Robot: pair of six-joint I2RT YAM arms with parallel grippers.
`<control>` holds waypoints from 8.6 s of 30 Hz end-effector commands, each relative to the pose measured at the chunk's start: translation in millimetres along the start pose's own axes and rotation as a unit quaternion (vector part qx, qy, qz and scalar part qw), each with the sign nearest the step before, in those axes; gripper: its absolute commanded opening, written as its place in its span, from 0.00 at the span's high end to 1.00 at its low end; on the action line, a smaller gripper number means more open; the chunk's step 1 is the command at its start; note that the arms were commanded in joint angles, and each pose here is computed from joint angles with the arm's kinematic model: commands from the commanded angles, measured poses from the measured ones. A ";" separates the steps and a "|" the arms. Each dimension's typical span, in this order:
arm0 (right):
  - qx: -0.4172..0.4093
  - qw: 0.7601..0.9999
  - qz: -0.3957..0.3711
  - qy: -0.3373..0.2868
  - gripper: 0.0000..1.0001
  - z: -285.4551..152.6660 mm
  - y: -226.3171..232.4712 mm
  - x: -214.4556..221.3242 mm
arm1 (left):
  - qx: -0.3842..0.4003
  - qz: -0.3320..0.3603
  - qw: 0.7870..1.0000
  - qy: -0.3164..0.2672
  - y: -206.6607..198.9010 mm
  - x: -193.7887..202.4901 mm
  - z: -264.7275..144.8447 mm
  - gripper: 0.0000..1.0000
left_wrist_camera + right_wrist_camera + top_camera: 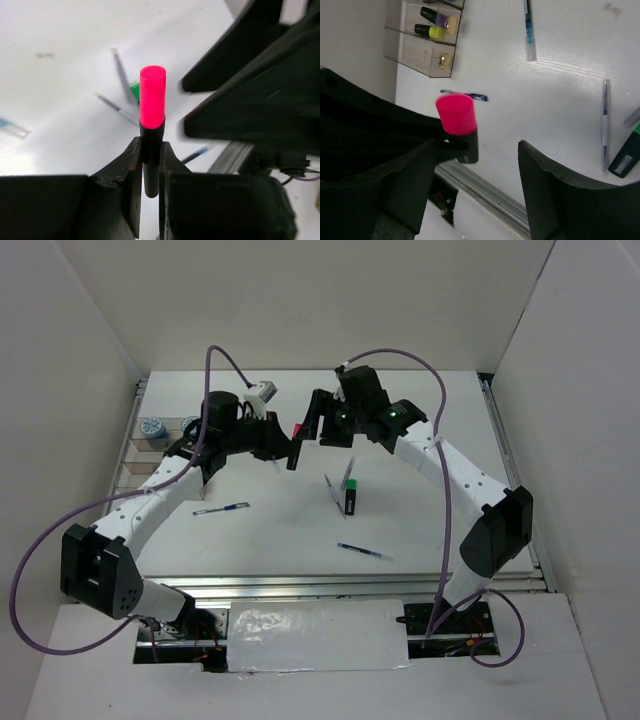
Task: Sort the stationery into containers
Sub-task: Place the stationery in the storage box, then pick up the stationery from the center of the board, then place the stationery in the storage box.
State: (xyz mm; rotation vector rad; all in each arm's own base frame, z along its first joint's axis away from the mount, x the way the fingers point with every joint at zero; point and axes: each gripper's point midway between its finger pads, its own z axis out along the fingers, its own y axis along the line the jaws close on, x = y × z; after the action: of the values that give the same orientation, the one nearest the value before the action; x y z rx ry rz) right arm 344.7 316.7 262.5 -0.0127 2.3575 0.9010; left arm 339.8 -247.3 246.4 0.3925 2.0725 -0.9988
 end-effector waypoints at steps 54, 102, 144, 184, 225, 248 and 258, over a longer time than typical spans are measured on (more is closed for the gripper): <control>0.263 0.959 0.020 0.102 0.33 51.5 -211.1 63.4 | -0.040 0.528 0.775 0.345 361.1 14.8 -151.7 0.36; 0.159 0.987 -0.006 -0.024 1.00 4.1 -149.0 -22.2 | -0.022 0.162 0.982 -0.094 22.1 -22.4 -96.6 0.04; 0.020 0.994 0.073 -0.076 1.00 -53.2 -44.3 -19.4 | -0.034 0.106 0.994 -0.011 -38.7 -27.8 39.0 0.28; -0.018 0.996 0.081 -0.033 1.00 -40.9 -32.7 -5.2 | 0.082 0.033 0.995 0.047 -58.0 6.5 49.1 0.39; -0.064 0.997 -0.004 0.040 0.42 -40.7 -91.2 -0.5 | -0.081 0.546 0.780 0.294 312.1 16.3 -214.2 1.00; -0.037 0.997 -0.023 0.062 0.37 -21.5 -96.3 11.8 | -0.110 0.566 0.758 0.306 375.1 14.0 -172.7 0.56; -0.031 0.994 -0.080 0.069 0.42 -29.9 -92.4 20.7 | -0.101 0.558 0.793 0.225 322.2 -22.9 -173.6 0.30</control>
State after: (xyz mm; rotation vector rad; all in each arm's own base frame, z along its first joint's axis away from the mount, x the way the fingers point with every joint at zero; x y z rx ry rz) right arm 341.8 230.3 196.8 -0.1619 2.4551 0.9763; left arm 448.2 119.5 108.6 1.7041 1.8772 0.1178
